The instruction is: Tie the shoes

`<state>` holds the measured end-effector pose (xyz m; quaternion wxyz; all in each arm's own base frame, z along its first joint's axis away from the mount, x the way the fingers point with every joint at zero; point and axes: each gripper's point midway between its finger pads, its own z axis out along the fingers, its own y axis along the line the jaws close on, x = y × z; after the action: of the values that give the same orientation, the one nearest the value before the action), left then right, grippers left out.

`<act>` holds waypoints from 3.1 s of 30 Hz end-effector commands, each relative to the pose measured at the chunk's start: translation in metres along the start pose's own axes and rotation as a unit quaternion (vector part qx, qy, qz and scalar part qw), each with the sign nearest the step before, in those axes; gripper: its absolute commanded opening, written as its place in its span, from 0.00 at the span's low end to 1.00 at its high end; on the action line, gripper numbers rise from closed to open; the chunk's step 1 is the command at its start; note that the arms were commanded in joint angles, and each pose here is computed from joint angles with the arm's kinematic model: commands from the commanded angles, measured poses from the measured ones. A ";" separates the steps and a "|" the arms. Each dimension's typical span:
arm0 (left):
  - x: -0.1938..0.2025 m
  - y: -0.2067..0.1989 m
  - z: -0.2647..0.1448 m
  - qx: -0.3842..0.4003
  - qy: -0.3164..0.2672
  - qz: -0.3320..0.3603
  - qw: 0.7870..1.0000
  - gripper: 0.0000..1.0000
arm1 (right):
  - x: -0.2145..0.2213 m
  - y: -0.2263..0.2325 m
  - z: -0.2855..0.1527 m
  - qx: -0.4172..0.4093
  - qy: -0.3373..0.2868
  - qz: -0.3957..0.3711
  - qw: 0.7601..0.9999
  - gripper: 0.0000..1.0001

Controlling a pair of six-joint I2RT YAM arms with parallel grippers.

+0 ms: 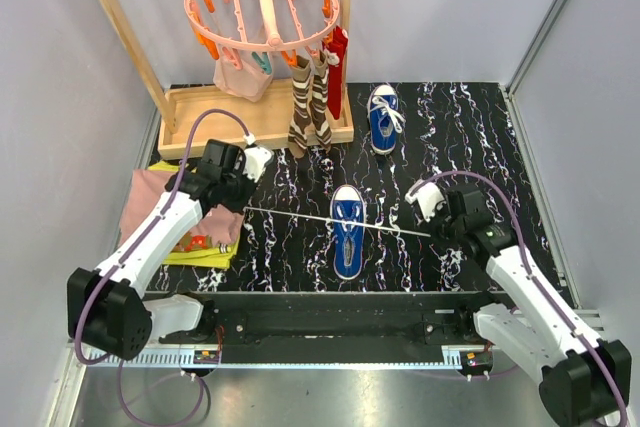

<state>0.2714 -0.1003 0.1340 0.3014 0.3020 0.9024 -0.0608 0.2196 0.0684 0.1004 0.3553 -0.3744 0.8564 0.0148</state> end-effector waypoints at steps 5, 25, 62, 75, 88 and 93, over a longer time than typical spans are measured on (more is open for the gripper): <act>0.036 0.017 0.022 -0.039 0.074 -0.005 0.996 0.00 | 0.018 0.000 0.033 -0.028 0.056 -0.034 0.997 0.00; 0.064 0.021 0.071 -0.037 0.144 -0.012 0.989 0.00 | 0.049 -0.009 0.085 -0.019 0.123 -0.047 0.991 0.00; -0.045 -0.020 -0.017 0.073 -0.031 0.049 0.996 0.68 | -0.086 -0.026 -0.021 -0.037 -0.057 -0.021 0.997 0.85; -0.065 -0.090 -0.056 0.218 -0.196 0.259 0.920 0.99 | -0.123 0.033 -0.067 -0.185 -0.192 -0.109 0.958 1.00; -0.032 -0.120 0.083 0.212 -0.007 0.368 0.905 0.50 | -0.065 0.037 -0.012 -0.203 -0.074 -0.093 0.972 1.00; -0.030 -0.125 0.107 0.218 -0.001 0.393 0.893 0.43 | -0.047 0.038 -0.010 -0.188 -0.057 -0.094 0.976 1.00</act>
<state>0.2439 -0.2299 0.0459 0.1782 0.6666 0.7061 -0.1591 0.2144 0.1311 0.1328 0.3243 -0.5123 0.7734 0.1851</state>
